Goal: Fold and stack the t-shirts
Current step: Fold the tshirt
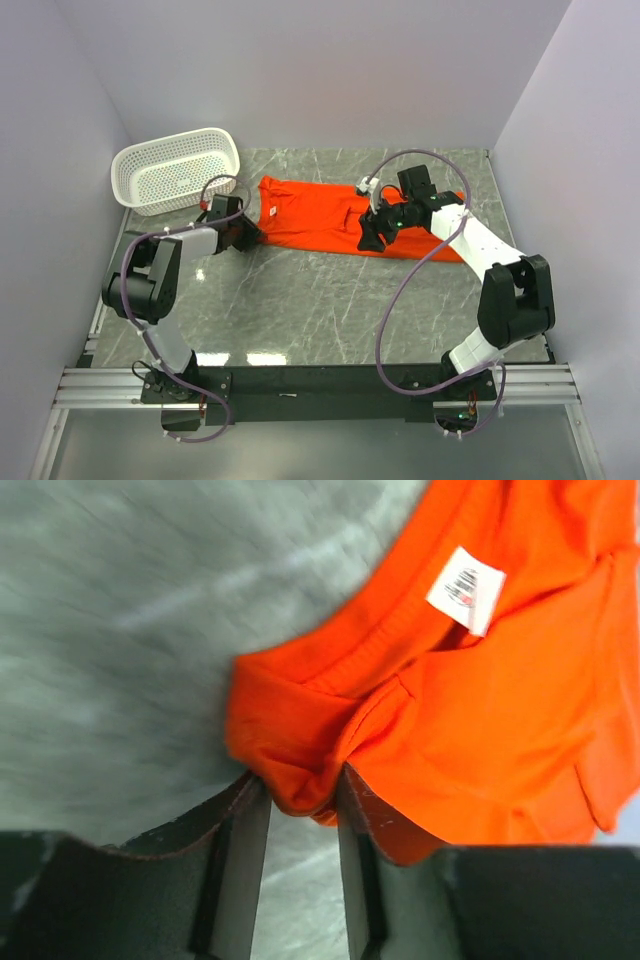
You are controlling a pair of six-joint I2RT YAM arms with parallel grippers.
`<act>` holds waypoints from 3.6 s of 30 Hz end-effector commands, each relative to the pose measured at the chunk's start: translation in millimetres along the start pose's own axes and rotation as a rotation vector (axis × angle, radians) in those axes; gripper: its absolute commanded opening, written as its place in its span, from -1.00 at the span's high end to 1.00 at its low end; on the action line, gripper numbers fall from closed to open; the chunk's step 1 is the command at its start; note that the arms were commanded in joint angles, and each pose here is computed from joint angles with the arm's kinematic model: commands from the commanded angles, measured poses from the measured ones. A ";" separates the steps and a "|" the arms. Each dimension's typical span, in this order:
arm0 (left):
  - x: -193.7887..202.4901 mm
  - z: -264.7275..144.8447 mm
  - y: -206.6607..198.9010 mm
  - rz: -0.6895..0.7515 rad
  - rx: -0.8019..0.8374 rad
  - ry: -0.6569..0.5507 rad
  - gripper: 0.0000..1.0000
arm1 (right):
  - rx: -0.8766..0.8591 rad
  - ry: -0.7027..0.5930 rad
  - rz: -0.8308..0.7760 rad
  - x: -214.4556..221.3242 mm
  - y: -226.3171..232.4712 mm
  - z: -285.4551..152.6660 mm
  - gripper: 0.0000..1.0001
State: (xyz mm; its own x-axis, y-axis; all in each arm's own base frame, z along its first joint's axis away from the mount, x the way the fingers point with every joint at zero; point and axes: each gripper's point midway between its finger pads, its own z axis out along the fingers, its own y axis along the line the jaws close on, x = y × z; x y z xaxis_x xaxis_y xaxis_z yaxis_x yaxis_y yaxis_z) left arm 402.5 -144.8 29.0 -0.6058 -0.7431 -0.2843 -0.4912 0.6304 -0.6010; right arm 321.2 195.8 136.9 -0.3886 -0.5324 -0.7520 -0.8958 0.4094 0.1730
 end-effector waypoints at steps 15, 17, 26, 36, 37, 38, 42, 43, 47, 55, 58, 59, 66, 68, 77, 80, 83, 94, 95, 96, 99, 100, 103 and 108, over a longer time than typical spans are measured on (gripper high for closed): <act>-56.8 -5.8 -13.2 0.198 0.042 -0.057 0.18 | 0.041 0.145 -0.216 40.3 -3.8 -19.7 -0.18; -64.2 -14.4 -22.7 0.211 0.070 -0.081 0.05 | 0.025 0.174 -0.311 51.7 -1.5 -21.2 -0.18; -81.4 -101.2 -64.6 0.293 0.245 -0.247 -0.34 | 0.147 0.325 -0.456 96.7 -31.0 -19.9 -0.20; -62.7 -185.3 -15.6 0.228 0.300 -0.347 -0.55 | 0.346 0.511 -0.449 139.3 -76.2 -26.3 -0.19; -52.8 -181.0 -6.9 0.221 0.298 -0.318 -0.54 | 0.351 0.518 -0.447 141.7 -77.4 -26.1 -0.19; -48.7 -181.9 -4.8 0.209 0.305 -0.310 -0.55 | 0.360 0.535 -0.443 145.2 -79.0 -27.3 -0.18; -33.5 -186.9 -2.3 0.184 0.354 -0.280 -0.54 | 0.386 0.561 -0.428 151.3 -86.5 -26.3 -0.08; -27.4 -184.3 0.2 0.173 0.362 -0.256 -0.54 | 0.387 0.566 -0.424 152.4 -87.2 -25.2 0.02; -18.0 -180.6 3.8 0.157 0.370 -0.216 -0.53 | 0.393 0.579 -0.409 157.1 -91.2 -21.9 0.26; -4.7 -177.0 9.6 0.134 0.391 -0.172 -0.52 | 0.393 0.589 -0.381 159.8 -93.4 -18.9 0.83; 0.2 -175.4 12.2 0.124 0.397 -0.156 -0.52 | 0.319 0.594 -0.379 169.5 -74.8 -20.1 1.00; 1.2 -174.8 12.0 0.121 0.403 -0.152 -0.52 | 0.290 0.580 -0.398 166.9 -65.0 -23.6 1.00; 20.0 -154.2 17.6 0.074 0.421 -0.048 -0.47 | 0.076 0.582 -0.446 180.0 6.6 -37.9 1.00; 23.3 -148.2 18.2 0.055 0.416 -0.028 -0.47 | 0.031 0.587 -0.498 183.9 29.3 -38.4 1.00; 34.1 -131.4 5.9 0.065 0.410 0.014 -0.46 | 0.041 0.432 -0.472 134.9 56.8 -34.2 0.13; 35.8 -130.4 4.8 0.070 0.410 0.015 -0.46 | 0.141 0.261 -0.350 69.8 27.8 -34.0 -0.04; 36.9 -128.8 3.9 0.068 0.406 0.021 -0.46 | 0.171 0.110 -0.117 13.5 -13.0 -24.4 -0.07; 40.7 -132.7 6.0 0.073 0.398 0.017 -0.46 | 0.209 -0.008 0.618 -70.9 -161.9 84.2 -0.31; 42.7 -131.6 7.1 0.072 0.398 0.027 -0.46 | 0.217 -0.023 0.644 -72.0 -168.2 87.9 -0.31; 44.3 -130.7 7.8 0.069 0.401 0.030 -0.46 | 0.226 -0.035 0.641 -75.7 -173.6 89.6 -0.32; 48.7 -127.1 12.1 0.063 0.395 0.048 -0.46 | 0.233 -0.004 0.677 -58.7 -181.3 105.1 -0.32; 49.7 -126.6 12.3 0.059 0.399 0.052 -0.46 | 0.232 0.013 0.692 -50.7 -181.7 111.4 -0.32; 52.4 -125.5 15.2 0.055 0.396 0.058 -0.46 | 0.190 0.059 0.732 -32.1 -176.0 123.3 -0.31; 52.5 -127.8 13.9 0.054 0.401 0.056 -0.46 | 0.177 0.105 0.747 -16.5 -172.0 128.9 -0.25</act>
State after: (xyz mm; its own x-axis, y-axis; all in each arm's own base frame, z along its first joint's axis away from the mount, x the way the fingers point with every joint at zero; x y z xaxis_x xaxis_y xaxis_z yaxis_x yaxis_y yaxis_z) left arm 281.1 -142.2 91.5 -0.6649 -0.6943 -0.2753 -0.2235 0.5367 -0.8136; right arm 508.9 230.5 38.4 -0.8899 -0.1462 -0.4320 -0.3651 0.7960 0.4828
